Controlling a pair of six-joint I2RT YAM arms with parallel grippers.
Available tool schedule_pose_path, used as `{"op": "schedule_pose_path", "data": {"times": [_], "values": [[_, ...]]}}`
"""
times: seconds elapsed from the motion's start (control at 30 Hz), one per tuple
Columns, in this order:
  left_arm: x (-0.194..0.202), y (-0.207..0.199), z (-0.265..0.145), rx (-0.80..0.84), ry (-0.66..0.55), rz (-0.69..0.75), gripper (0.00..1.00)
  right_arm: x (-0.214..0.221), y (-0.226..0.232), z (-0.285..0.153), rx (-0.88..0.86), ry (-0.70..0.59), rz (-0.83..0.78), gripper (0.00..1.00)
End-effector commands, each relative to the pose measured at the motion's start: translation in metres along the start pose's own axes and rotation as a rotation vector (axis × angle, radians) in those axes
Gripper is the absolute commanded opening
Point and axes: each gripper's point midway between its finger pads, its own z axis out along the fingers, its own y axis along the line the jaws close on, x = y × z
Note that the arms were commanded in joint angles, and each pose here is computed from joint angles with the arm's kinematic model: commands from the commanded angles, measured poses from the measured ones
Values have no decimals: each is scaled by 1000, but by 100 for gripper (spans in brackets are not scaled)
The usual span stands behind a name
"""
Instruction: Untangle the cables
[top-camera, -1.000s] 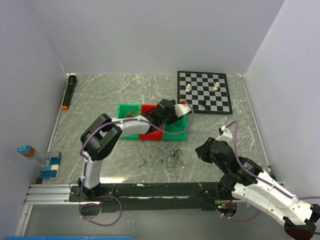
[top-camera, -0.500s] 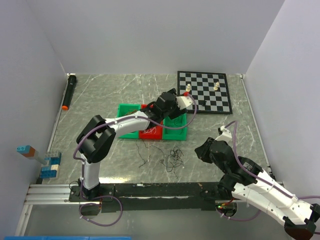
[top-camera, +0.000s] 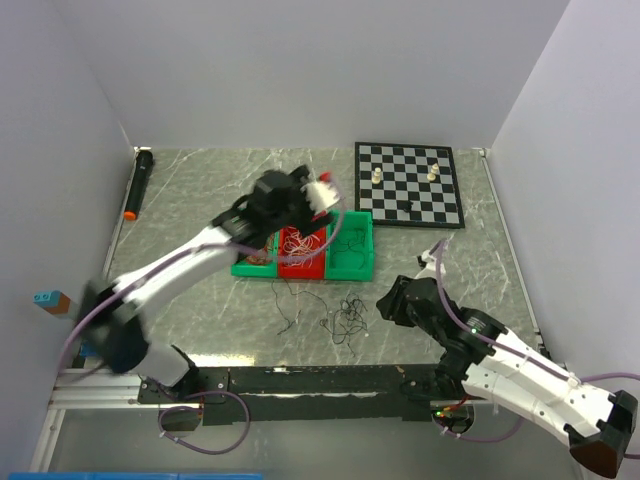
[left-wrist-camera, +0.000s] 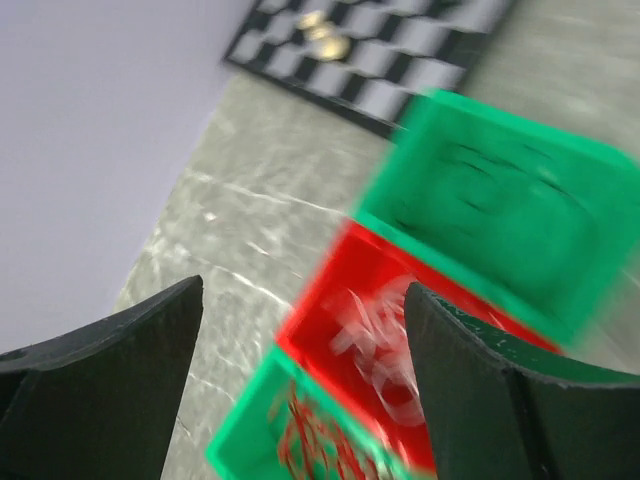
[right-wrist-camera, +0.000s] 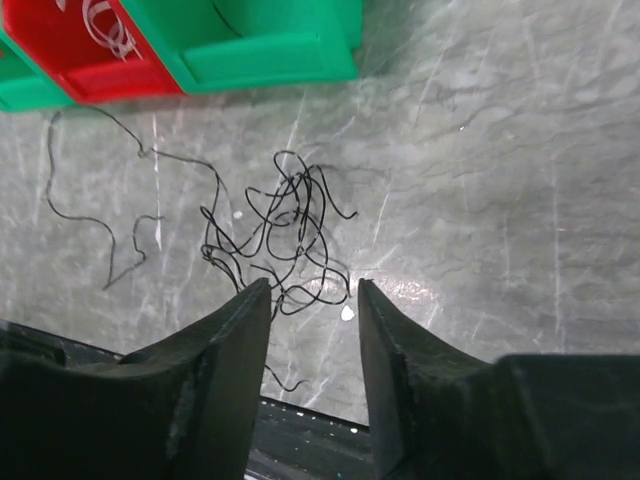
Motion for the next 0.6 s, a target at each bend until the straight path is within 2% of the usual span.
{"op": "schedule_pose_path", "data": {"times": [0.0, 0.13, 0.27, 0.43, 0.57], "values": [[35, -95, -74, 440, -14, 106, 85, 2, 17, 10, -68, 16, -7, 50], [77, -148, -98, 603, -13, 261, 85, 7, 17, 14, -67, 37, -15, 52], [90, -165, -81, 617, -41, 331, 86, 8, 17, 15, -67, 41, -14, 53], [96, -177, -48, 681, 17, 304, 83, 9, 11, 12, -50, 37, -5, 54], [103, -186, -36, 698, 3, 315, 82, 10, 6, 10, -45, 30, 5, 54]]}}
